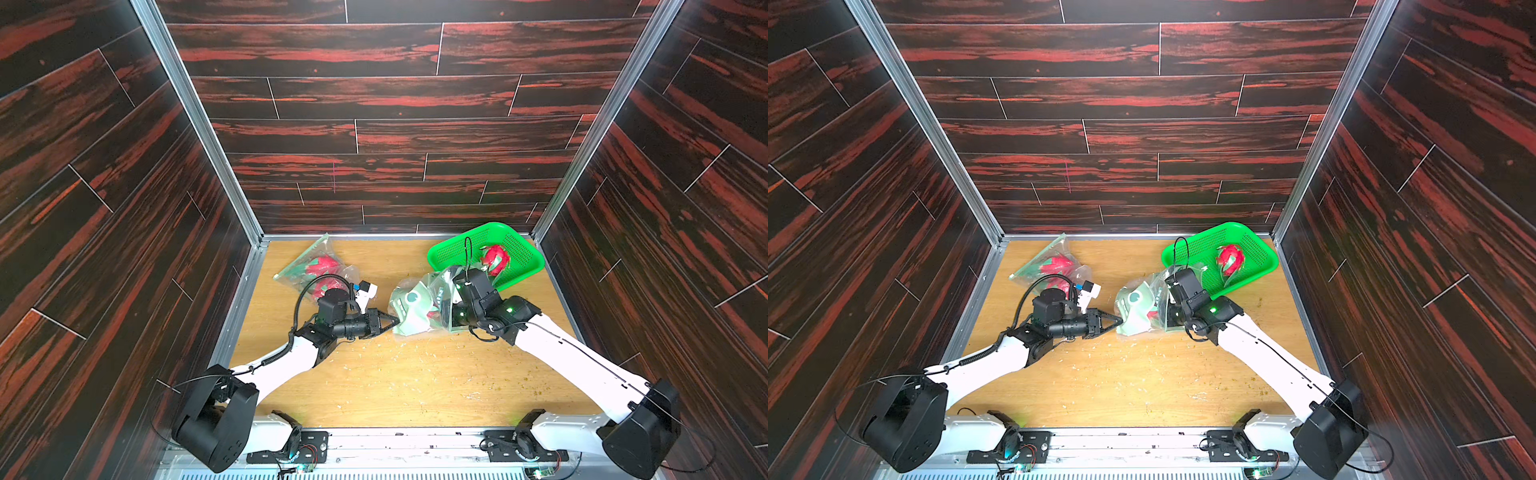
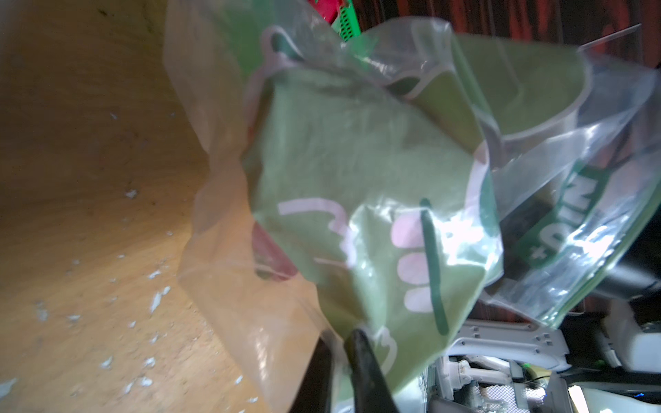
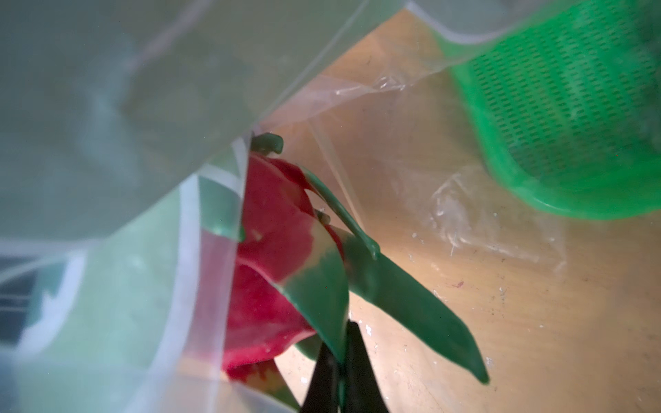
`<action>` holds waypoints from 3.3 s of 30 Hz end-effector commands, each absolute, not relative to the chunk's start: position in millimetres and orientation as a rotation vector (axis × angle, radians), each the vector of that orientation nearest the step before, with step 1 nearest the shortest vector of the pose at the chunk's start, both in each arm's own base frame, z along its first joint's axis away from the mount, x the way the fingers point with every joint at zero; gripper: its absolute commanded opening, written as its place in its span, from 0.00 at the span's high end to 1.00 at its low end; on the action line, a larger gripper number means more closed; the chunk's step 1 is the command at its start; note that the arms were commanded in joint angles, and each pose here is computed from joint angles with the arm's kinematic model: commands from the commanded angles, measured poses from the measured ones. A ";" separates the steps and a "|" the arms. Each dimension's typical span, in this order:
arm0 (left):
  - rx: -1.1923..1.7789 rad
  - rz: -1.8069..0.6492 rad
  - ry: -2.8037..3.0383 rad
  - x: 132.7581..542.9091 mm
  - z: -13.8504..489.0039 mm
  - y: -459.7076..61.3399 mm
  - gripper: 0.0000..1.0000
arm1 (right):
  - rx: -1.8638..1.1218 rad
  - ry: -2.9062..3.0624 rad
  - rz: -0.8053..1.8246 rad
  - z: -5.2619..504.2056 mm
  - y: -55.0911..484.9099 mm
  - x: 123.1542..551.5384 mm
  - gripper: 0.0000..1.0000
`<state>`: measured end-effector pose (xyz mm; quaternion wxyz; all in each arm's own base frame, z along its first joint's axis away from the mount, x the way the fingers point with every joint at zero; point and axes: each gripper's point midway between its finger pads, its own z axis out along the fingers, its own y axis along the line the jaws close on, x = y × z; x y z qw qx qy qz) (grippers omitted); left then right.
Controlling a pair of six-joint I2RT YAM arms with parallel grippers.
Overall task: Open the zip-top bag and take out the dragon fruit
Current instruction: Pick up the dragon fruit from the zipper food storage bag, then place the dragon fruit in the basket.
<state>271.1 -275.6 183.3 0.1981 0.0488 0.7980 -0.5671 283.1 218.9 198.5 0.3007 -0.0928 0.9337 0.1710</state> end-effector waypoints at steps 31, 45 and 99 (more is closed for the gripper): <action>-0.248 -0.884 2.486 310.3 105.9 -160.2 1.00 | -0.297 2.303 0.452 287.1 194.6 290.7 1.00; -0.314 -0.732 2.489 308.6 105.7 -133.2 1.00 | -0.346 2.167 0.204 340.8 152.7 286.0 1.00; -0.301 -0.737 2.471 296.9 112.8 -128.9 1.00 | -0.256 2.509 -0.408 190.8 35.5 576.1 1.00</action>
